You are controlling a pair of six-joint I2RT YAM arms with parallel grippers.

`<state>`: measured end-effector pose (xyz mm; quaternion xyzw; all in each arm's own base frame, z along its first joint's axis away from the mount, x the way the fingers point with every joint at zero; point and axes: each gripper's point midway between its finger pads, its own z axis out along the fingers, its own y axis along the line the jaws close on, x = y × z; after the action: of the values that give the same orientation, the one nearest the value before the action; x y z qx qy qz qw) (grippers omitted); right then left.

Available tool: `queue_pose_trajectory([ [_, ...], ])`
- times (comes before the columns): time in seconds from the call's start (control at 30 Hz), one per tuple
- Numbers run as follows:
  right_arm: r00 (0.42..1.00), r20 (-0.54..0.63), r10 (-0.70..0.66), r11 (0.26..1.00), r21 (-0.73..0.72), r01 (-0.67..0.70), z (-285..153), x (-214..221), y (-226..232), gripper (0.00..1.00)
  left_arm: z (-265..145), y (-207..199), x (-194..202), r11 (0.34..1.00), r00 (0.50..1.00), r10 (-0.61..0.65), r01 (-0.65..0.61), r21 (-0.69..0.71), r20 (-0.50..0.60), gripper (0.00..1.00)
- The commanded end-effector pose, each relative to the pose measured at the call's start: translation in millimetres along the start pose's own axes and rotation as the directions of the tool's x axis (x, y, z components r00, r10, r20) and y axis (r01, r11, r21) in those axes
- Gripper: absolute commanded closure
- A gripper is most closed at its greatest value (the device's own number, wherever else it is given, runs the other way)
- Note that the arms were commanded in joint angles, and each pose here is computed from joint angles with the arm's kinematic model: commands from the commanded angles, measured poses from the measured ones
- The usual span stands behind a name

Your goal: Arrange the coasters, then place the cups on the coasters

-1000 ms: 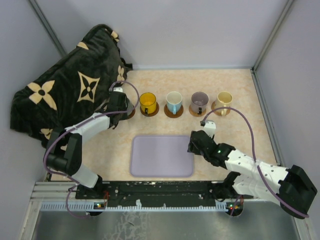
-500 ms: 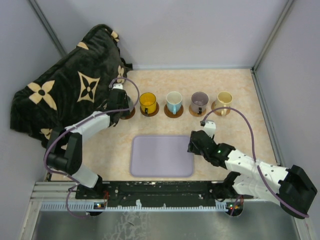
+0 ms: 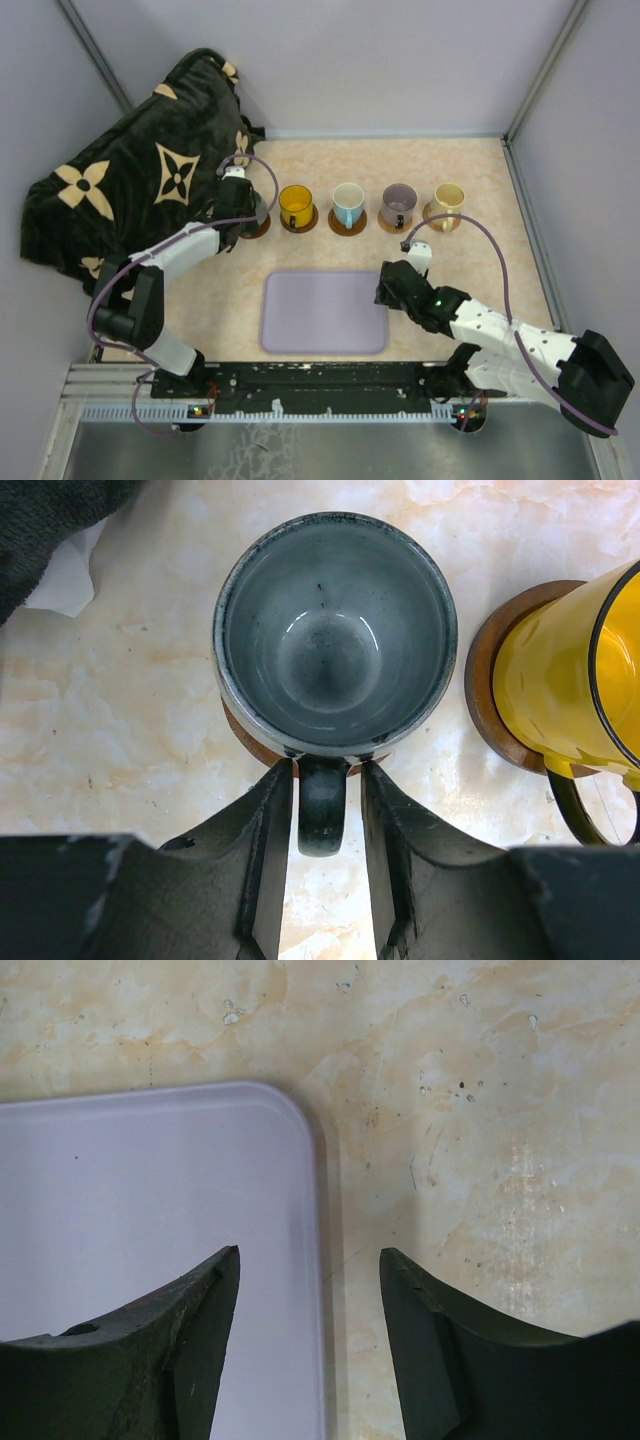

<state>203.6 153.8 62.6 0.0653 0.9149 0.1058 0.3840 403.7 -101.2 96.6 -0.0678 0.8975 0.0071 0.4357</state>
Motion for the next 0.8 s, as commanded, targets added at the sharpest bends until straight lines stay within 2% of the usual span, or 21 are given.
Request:
queue_pose_trajectory([
  [0.0, 0.999, 0.032, 0.030, 0.999, -0.031, -0.029, -0.4, -9.9, 11.5, 0.41, -8.6, 6.6, -7.5, 1.000, 0.999, -0.022, 0.022, -0.020, 0.023, 0.61],
  [0.47, 0.999, 0.032, 0.038, 0.999, -0.032, -0.037, -0.9, -8.9, 10.9, 0.41, -12.5, 17.3, 16.0, 0.999, 0.999, -0.026, 0.026, -0.046, -0.020, 0.63],
  [0.77, 0.999, 0.030, 0.043, 0.998, -0.036, -0.042, -2.0, -7.6, 10.1, 0.41, -11.2, 15.8, 17.0, 0.999, 0.999, -0.029, 0.028, -0.041, -0.024, 0.70],
])
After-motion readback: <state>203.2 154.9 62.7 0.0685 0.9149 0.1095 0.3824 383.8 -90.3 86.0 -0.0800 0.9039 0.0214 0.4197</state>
